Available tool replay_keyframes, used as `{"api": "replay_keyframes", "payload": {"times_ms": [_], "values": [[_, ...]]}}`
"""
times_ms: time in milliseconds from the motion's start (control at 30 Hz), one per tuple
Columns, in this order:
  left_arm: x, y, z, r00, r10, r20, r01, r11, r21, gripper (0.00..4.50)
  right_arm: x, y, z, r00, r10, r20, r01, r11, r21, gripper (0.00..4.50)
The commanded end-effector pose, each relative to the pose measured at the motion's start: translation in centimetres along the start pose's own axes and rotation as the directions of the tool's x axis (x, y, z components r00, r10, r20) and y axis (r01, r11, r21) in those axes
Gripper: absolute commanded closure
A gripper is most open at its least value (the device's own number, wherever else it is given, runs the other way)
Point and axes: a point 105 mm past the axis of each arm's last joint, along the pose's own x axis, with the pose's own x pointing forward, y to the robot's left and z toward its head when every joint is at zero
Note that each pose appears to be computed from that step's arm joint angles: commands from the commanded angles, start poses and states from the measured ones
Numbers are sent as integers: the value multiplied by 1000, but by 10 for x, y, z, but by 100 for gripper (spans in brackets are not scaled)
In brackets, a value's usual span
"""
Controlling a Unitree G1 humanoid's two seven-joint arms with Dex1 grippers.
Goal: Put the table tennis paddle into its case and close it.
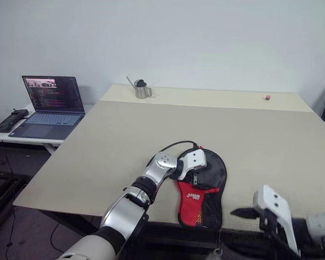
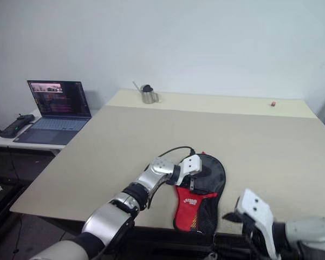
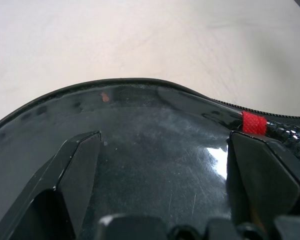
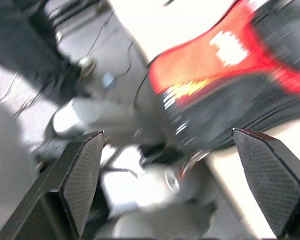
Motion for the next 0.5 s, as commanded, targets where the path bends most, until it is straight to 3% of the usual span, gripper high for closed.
{"api": "replay_keyframes", "payload": {"times_ms": [33,267,500], "values": [[-6,-22,-45,992,-50,-115,37,993,-113,0,-2,-23,10,997,-37,61,39,999,-18,5],[-30,-10,-35,999,48,-20,-50,987,-152,0,2,-84,27,963,-145,228,166,983,-78,5],[-86,-2,8,969,199,145,-168,965,-200,0,17,-122,45,919,-178,351,231,966,-116,5]]}}
